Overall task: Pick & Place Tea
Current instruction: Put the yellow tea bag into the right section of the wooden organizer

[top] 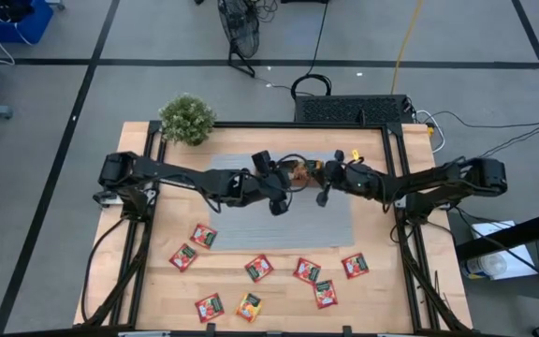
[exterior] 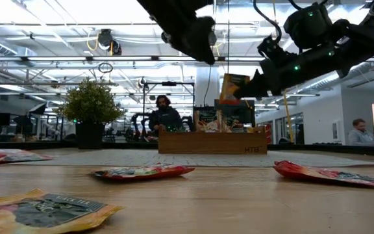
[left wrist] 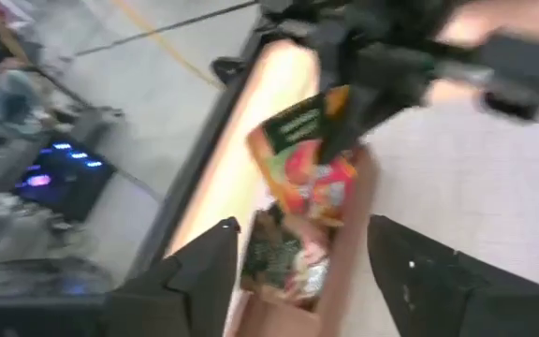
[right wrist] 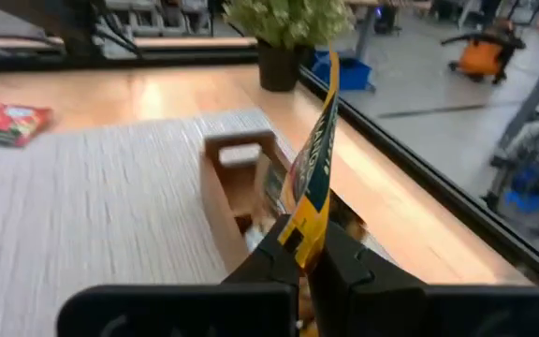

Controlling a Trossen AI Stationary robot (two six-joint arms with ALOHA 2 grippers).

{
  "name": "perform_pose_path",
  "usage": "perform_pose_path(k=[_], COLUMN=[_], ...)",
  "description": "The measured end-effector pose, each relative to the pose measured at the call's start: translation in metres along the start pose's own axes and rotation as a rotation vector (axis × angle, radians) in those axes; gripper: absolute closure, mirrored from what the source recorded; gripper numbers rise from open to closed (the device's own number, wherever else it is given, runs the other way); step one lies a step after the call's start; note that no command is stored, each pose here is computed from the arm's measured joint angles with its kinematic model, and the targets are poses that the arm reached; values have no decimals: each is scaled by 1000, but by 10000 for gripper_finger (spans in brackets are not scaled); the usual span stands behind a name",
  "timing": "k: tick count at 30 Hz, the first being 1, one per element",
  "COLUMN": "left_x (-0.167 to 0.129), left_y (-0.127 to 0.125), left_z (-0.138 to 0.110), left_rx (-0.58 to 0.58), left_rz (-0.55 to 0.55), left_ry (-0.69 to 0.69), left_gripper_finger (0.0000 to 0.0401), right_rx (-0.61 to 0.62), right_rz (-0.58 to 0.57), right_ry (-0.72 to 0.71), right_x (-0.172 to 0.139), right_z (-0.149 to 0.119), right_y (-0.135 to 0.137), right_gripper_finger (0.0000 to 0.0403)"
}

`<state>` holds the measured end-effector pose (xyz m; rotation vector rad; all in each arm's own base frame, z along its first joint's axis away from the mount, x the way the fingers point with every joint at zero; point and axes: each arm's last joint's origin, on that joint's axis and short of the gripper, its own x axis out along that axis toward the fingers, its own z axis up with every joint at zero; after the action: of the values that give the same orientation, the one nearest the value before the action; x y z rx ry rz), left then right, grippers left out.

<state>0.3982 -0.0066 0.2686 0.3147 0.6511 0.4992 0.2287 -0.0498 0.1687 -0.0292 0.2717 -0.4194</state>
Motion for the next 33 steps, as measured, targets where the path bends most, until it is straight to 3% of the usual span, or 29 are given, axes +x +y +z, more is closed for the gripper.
perform_pose_path(k=[5,10,17,24,33], left_x=[-21,-27,-31,-30,-28], left_y=[10,15,31,34,30], left_z=[5,-17,-63,-90,-97], left_rx=[-33,-43,-182,-264,-261], left_rz=[-145,-239,-238,-227,-250], left_ry=[-30,-115,-291,-328,-304], left_gripper_finger=[143,151,174,181,189], right_rx=[-26,-17,50,68,67], right_rz=[-117,-158,61,107,110], right_ry=[86,263,388,514,548], right_x=[-12,-23,-16,5,33], right_z=[2,4,15,12,-1], right_y=[-16,-31,-44,-50,-50], right_gripper_finger=[402,403,403,403,403])
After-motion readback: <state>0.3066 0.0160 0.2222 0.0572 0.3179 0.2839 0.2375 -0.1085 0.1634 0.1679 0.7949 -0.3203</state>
